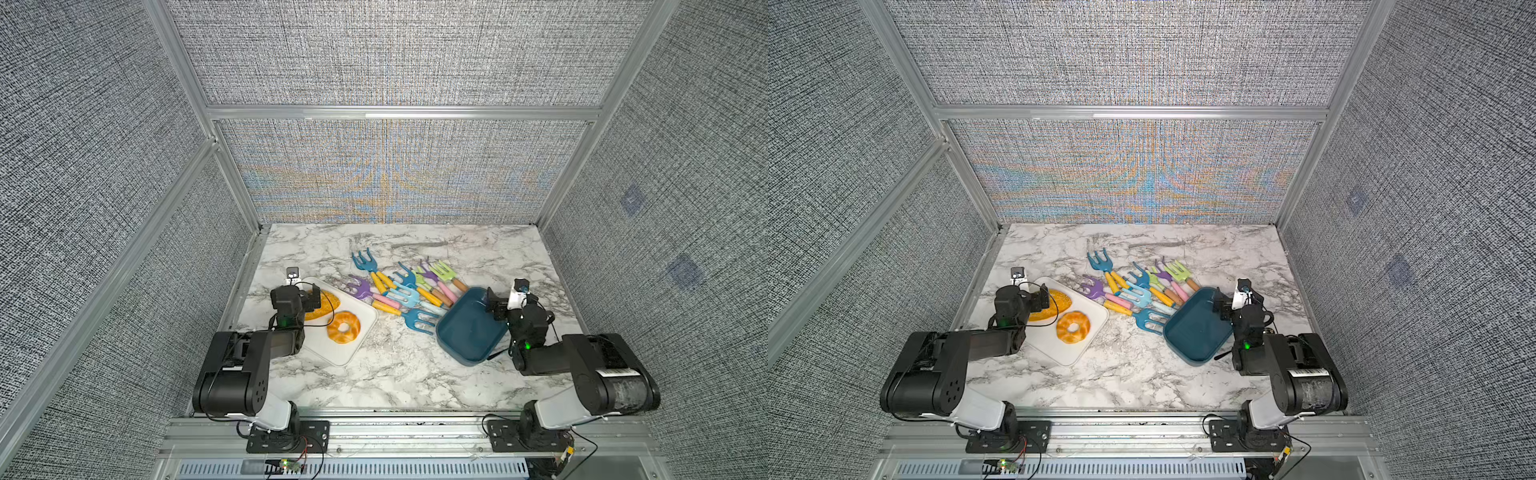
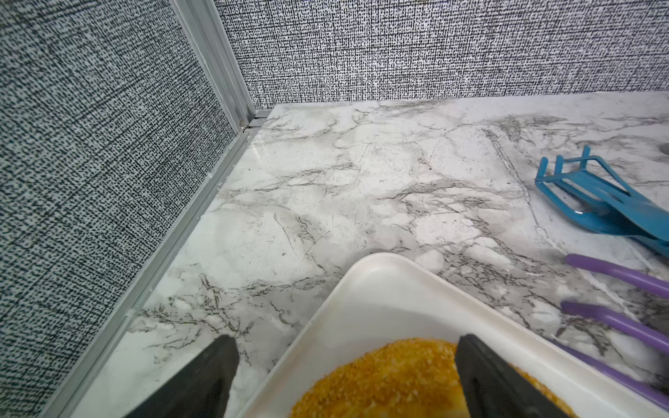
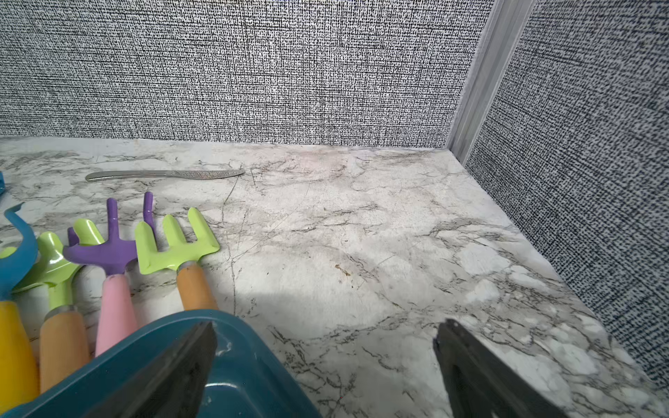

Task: Put the rake into the storage box
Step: Adjust the rake at the center of the board.

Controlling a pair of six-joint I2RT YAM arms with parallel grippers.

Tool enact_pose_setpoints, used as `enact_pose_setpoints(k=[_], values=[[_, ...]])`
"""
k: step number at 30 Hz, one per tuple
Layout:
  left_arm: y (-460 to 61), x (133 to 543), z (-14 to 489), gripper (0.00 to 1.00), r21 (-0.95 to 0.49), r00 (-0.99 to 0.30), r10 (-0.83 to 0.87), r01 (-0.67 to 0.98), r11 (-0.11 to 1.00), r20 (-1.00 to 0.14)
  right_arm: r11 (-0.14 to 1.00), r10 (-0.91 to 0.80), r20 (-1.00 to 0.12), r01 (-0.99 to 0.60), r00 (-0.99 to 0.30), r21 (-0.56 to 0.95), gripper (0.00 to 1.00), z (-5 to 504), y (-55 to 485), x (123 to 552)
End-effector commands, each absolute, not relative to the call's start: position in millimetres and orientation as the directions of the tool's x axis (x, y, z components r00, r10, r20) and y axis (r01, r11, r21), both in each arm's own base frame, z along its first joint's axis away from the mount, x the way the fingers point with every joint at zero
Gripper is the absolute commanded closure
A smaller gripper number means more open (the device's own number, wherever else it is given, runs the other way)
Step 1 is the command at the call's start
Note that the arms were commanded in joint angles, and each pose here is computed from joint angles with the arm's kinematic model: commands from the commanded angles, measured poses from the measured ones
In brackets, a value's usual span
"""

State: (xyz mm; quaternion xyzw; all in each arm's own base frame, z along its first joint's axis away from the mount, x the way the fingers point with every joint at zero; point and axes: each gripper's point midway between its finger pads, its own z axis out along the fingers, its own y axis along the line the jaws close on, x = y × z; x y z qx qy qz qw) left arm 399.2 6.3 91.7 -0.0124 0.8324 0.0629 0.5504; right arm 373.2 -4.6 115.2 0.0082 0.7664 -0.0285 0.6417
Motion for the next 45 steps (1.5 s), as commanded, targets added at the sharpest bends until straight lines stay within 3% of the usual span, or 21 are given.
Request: enact_pose_setpoints(k=[1,25,30,33,37,42,45], values=[[4.2,400.6,95.6,0.01,0.086,-0.382,0.049,-0.080,0.993,-0.923,0.998,-0.016,-0.989,0.052,-0.146,-0.024,0.01,122.8,-4.8,375.1],[4.1,400.0,95.6,0.01,0.085,-0.382,0.049,-0.079,0.993,-0.923,0.998,-0.017,-0.990,0.052,-0.143,-0.024,0.01,123.6,-4.7,374.2],[5.7,386.0,128.3,0.02,0.084,-0.332,0.048,-0.096,0.992,-0.942,0.998,-0.049,-0.975,0.039,-0.217,-0.059,0.01,146.5,8.4,389.3],[16.3,373.6,157.8,0.01,0.067,-0.308,0.014,-0.164,0.984,-0.951,1.000,-0.030,-0.981,-0.005,-0.190,-0.029,0.01,167.0,23.9,385.4],[15.2,363.2,185.8,0.01,-0.025,-0.294,-0.078,-0.183,0.983,-0.952,0.998,0.059,-0.976,-0.019,-0.209,0.064,0.01,195.5,38.9,383.0],[-3.2,350.1,205.3,0.01,-0.241,-0.320,-0.277,-0.146,0.959,-0.906,0.976,0.170,-0.939,-0.082,-0.299,0.203,0.01,222.5,61.5,380.8],[-13.5,337.2,209.3,0.01,-0.342,-0.378,-0.371,-0.142,0.929,-0.848,0.963,0.261,-0.915,0.015,-0.308,0.269,0.01,222.8,47.1,376.7]])
